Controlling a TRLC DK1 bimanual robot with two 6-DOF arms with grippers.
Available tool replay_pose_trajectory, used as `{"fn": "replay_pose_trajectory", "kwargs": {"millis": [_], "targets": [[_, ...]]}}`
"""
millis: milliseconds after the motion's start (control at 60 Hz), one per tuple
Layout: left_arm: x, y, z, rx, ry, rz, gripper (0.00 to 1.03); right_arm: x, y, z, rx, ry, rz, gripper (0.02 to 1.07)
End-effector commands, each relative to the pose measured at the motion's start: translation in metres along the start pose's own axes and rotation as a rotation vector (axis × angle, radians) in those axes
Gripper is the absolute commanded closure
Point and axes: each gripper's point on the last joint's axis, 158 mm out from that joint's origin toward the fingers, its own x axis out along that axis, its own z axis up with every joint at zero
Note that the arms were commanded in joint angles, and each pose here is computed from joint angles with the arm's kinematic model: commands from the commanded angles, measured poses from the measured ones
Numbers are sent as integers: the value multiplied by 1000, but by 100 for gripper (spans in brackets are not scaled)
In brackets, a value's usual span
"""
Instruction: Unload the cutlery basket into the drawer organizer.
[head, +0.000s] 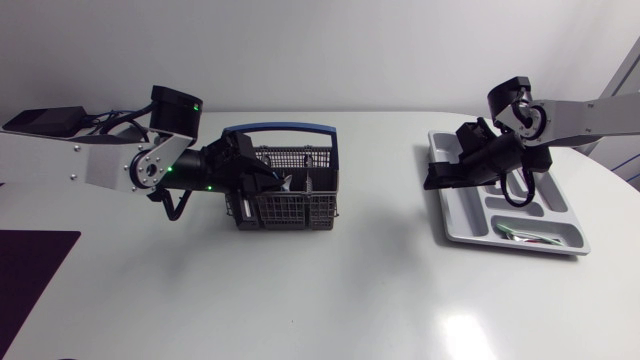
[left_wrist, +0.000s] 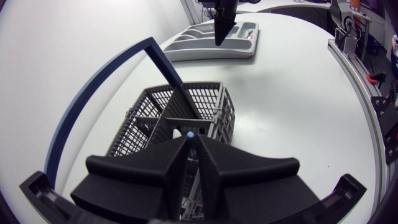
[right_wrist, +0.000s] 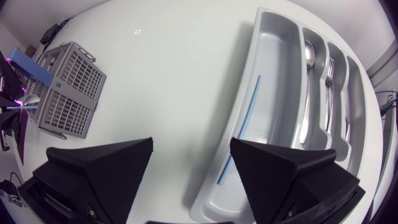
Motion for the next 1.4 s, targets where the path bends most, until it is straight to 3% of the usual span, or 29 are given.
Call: {"fn": "replay_pose_trajectory", "kwargs": {"millis": [0, 467, 717, 1083, 1383], "targets": [[4, 6, 7, -21, -7, -5, 100, -2, 6, -6, 10, 3, -1, 17], [-79, 32, 101, 10, -43, 27, 100, -47, 71, 2, -189, -98, 37, 12], [-122, 22, 152, -70, -46, -45, 100, -91, 119, -6, -368, -202, 97, 12], [-100, -46, 168, -337, -28, -313, 100, -145, 200, -37, -583, -324, 288, 13], [-61, -65, 145, -555, 36, -473, 100, -147, 247, -61, -667, -298, 418, 18]]}}
